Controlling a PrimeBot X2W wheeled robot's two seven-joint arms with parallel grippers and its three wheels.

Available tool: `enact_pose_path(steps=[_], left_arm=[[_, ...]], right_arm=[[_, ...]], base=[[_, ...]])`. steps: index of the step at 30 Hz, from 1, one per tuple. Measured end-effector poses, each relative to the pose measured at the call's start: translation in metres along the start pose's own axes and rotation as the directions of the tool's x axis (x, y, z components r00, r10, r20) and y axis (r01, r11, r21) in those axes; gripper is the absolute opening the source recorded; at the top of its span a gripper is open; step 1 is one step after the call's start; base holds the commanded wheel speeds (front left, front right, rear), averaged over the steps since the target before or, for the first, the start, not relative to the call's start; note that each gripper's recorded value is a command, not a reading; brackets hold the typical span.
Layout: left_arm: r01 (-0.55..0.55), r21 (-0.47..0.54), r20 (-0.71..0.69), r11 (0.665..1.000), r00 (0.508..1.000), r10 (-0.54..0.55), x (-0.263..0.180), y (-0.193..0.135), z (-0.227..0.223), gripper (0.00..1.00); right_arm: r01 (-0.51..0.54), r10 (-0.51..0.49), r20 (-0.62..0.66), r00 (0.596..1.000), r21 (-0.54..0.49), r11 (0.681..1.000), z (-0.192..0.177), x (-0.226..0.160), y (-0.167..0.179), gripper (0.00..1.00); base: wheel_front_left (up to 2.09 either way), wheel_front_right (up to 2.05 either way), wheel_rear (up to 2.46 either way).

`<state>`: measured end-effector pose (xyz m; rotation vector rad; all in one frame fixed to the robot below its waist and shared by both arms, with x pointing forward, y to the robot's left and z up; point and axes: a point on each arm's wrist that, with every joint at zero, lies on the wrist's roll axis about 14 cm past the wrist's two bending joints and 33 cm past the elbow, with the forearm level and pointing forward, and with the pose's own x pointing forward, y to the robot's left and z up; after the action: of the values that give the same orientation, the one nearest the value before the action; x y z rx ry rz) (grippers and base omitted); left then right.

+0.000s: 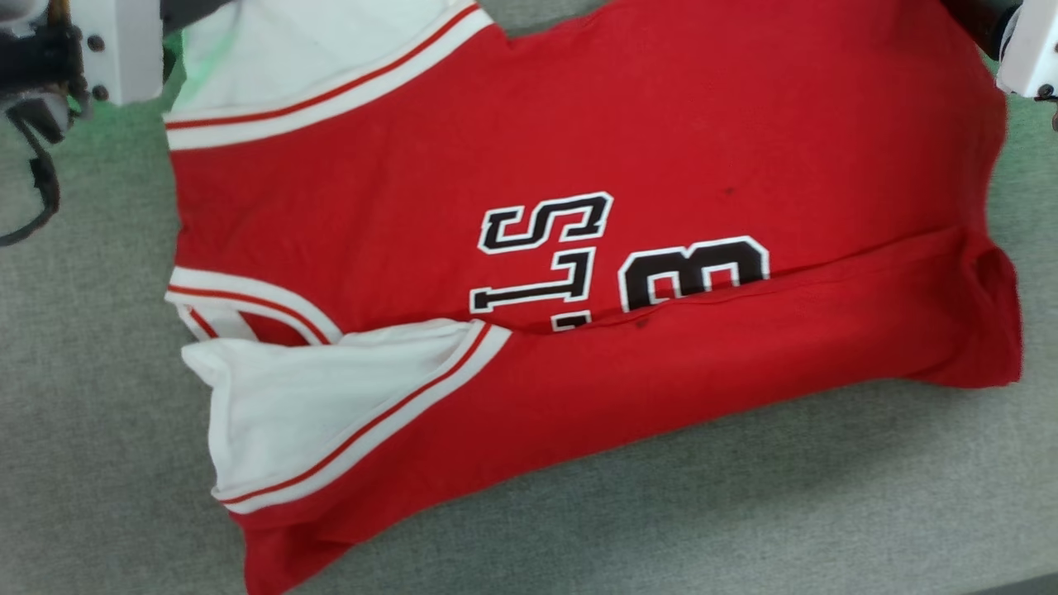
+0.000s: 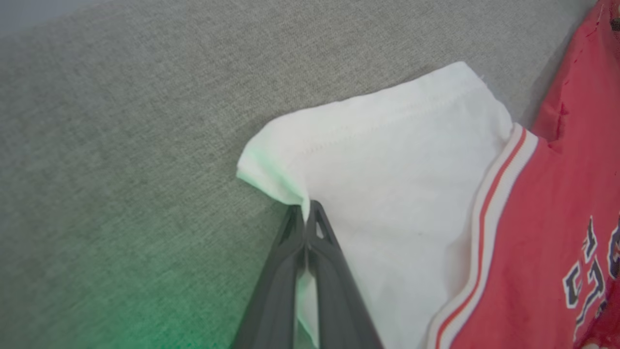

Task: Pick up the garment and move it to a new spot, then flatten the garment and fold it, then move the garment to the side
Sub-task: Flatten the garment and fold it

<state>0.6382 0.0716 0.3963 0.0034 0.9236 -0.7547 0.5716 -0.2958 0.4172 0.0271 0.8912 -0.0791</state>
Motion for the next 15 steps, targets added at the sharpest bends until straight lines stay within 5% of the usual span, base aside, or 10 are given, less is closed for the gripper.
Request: enact_pose_path(steps=[4, 5, 7, 8, 15], left_arm=[[0.003, -0.004, 0.004, 1.000, 1.000, -0.003, 0.001, 0.003, -0.003, 0.00], [0.005, -0.007, 0.006, 1.000, 1.000, -0.005, 0.001, 0.003, -0.004, 0.00], [0.007, -0.010, 0.012, 1.000, 1.000, -0.007, 0.002, 0.004, -0.004, 0.00], [0.010, -0.016, 0.015, 1.000, 1.000, -0.010, 0.002, 0.004, -0.004, 0.00], [0.040, -0.023, 0.103, 0.999, 0.994, -0.037, -0.007, -0.011, 0.004, 0.00]], right_arm=[[-0.017, 0.017, -0.060, 0.998, 0.005, 1.000, -0.011, 0.017, 0.010, 1.00], [-0.022, 0.022, -0.064, 0.998, 0.001, 1.000, -0.010, 0.019, 0.012, 0.80], [-0.030, 0.030, -0.059, 0.998, 0.002, 1.000, -0.008, 0.022, 0.015, 0.11], [-0.034, 0.034, -0.057, 0.998, 0.004, 0.999, -0.008, 0.024, 0.016, 0.00], [-0.051, 0.053, 0.085, 0.995, -0.018, 0.999, 0.013, 0.015, 0.018, 0.00]], base=[[0.00, 0.00, 0.00], [0.00, 0.00, 0.00], [0.00, 0.00, 0.00], [0.00, 0.00, 0.00], [0.00, 0.00, 0.00]])
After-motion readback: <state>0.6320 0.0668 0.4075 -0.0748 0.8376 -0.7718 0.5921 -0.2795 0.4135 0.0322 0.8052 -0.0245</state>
